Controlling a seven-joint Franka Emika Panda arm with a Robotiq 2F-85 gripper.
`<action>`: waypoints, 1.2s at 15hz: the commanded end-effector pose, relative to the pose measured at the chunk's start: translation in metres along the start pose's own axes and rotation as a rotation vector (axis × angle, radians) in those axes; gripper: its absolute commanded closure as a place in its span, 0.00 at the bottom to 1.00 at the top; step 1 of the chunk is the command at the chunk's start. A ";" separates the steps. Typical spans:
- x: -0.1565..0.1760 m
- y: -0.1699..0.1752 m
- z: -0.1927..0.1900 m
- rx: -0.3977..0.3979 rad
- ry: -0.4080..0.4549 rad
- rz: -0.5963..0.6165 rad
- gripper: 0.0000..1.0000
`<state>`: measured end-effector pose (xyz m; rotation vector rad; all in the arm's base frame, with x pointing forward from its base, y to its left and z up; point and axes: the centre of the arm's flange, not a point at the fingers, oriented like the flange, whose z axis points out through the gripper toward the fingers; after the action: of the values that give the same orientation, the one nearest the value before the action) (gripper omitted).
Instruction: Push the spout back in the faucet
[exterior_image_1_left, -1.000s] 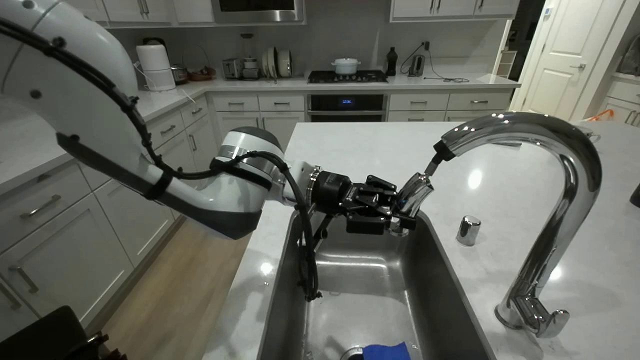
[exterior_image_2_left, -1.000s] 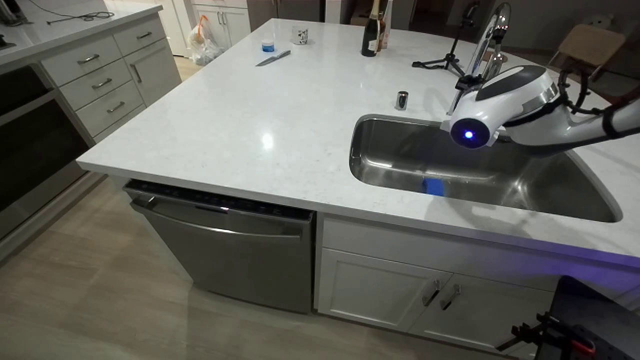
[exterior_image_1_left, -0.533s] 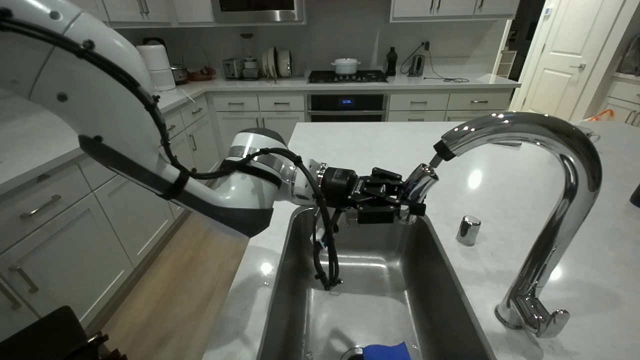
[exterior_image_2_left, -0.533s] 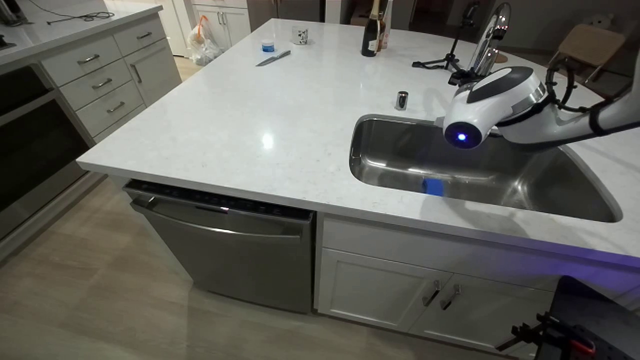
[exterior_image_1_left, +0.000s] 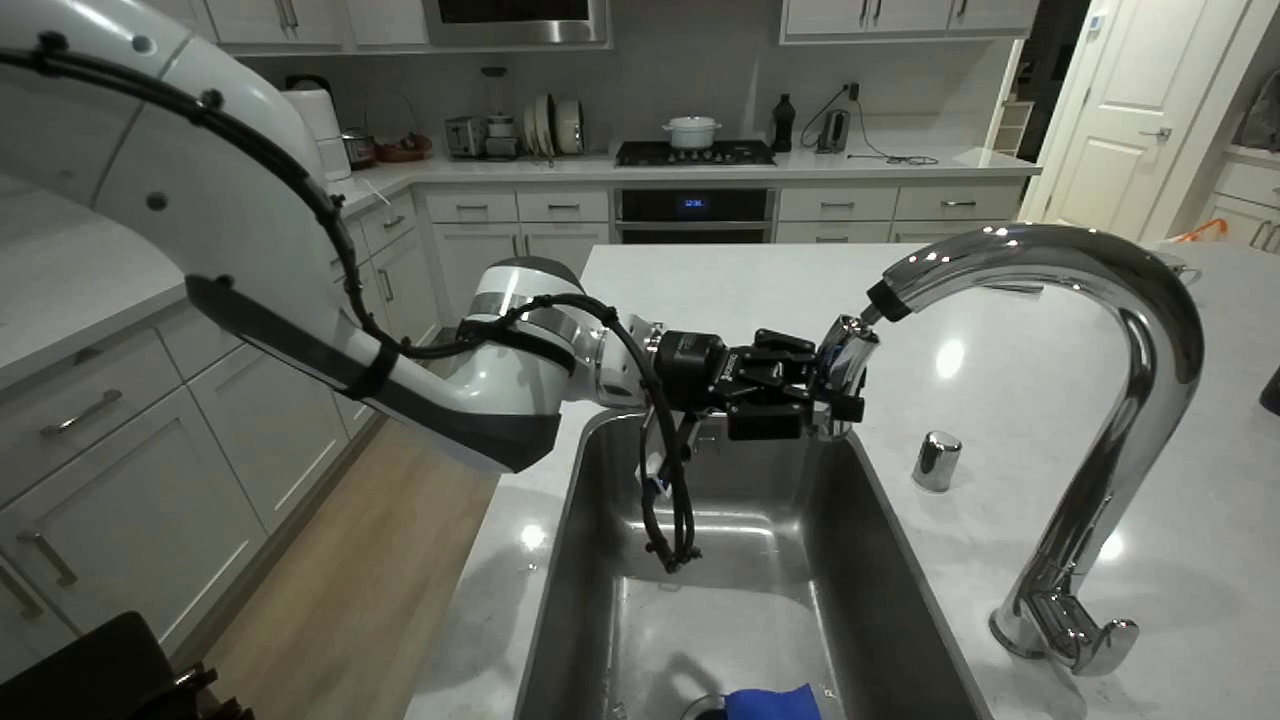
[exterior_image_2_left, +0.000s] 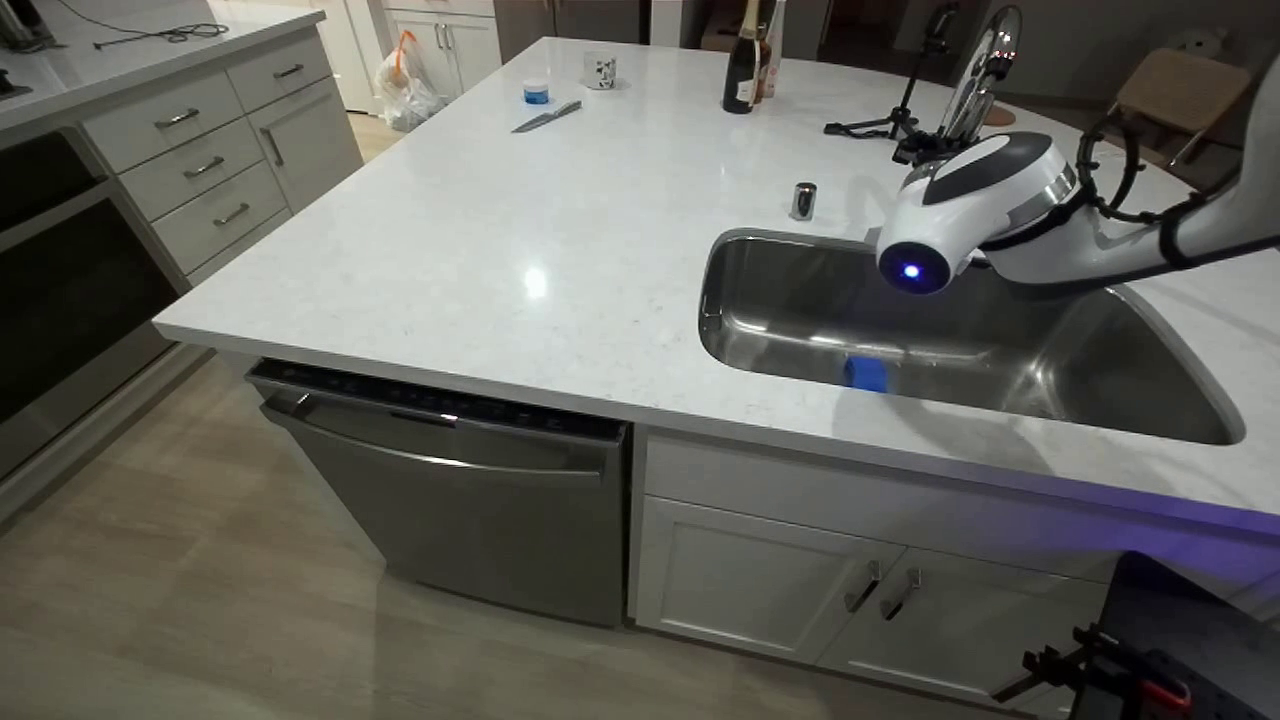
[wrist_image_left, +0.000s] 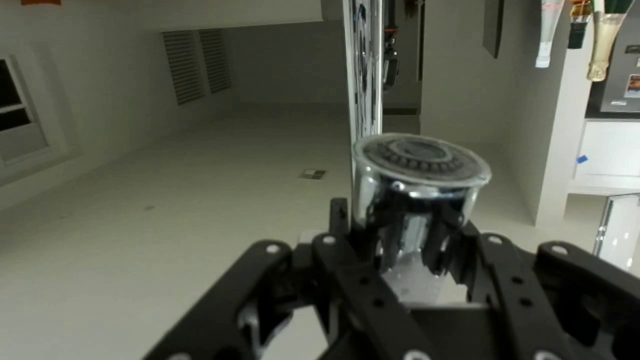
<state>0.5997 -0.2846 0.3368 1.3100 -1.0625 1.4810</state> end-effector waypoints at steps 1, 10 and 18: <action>0.009 -0.006 0.014 0.019 0.027 0.009 0.78; 0.026 -0.007 0.023 0.050 -0.019 0.020 0.78; 0.048 -0.003 0.022 0.116 -0.190 -0.014 0.78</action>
<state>0.6045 -0.3064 0.3647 1.4692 -1.0996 1.4862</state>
